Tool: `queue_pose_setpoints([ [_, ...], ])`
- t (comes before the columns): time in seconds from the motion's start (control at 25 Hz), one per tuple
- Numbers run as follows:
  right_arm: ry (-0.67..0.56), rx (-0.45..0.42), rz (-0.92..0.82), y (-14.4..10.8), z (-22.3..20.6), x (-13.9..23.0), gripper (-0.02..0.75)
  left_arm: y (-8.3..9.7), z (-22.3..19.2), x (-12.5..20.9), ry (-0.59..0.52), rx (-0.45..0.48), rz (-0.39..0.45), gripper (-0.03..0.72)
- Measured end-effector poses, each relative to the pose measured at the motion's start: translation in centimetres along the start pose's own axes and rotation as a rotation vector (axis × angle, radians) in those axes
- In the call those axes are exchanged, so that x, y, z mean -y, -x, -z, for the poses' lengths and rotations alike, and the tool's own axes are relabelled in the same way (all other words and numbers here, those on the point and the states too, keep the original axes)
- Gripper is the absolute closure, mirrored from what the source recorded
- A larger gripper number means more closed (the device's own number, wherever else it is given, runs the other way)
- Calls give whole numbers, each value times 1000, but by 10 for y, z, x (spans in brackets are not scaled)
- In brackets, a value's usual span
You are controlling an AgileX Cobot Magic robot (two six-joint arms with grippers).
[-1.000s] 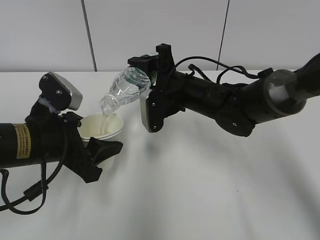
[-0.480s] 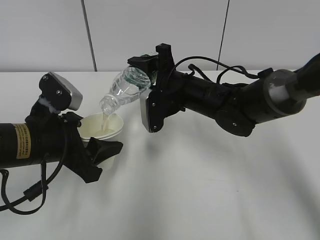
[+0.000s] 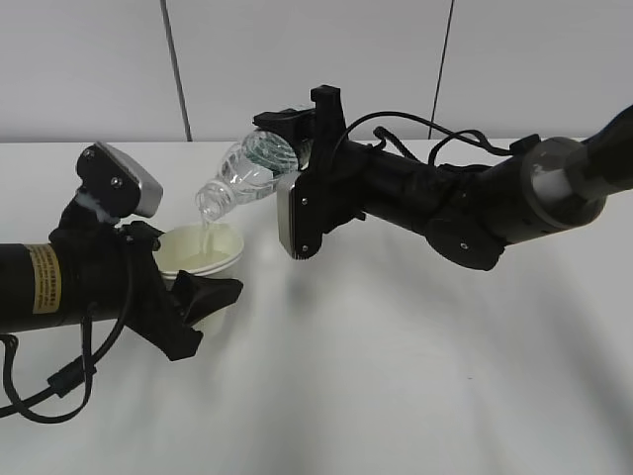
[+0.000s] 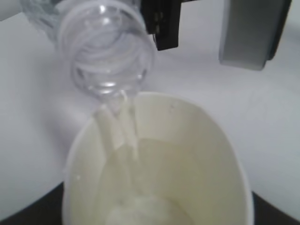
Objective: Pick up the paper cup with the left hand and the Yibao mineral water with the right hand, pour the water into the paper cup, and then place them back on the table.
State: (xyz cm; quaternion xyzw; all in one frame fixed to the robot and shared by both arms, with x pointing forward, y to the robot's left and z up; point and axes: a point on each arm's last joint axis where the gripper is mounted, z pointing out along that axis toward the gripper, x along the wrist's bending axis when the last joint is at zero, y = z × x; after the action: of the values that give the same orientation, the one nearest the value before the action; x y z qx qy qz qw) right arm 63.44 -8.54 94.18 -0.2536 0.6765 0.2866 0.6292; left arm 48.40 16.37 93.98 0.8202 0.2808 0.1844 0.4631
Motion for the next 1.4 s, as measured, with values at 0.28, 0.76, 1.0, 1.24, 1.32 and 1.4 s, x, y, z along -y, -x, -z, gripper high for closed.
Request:
queue_pose_setpoints([
  [0.28,15,0,-285,0,-3,-8,276,-2,0,-3,30,-22,52,293],
  [0.76,-108,124,-1001,5,-2,6,276,-18,3,-7,100,-153,121,293],
  [1.0,-184,178,-1182,4,11,9,276,-38,7,-4,179,-220,170,293],
  [1.24,-308,251,-1303,2,42,13,276,-48,-7,8,161,-241,190,293],
  [1.32,-355,285,-1340,-2,52,15,276,-53,-15,9,157,-241,191,293],
  [1.4,-407,301,-1368,-12,62,17,276,-57,-22,9,160,-244,194,293],
])
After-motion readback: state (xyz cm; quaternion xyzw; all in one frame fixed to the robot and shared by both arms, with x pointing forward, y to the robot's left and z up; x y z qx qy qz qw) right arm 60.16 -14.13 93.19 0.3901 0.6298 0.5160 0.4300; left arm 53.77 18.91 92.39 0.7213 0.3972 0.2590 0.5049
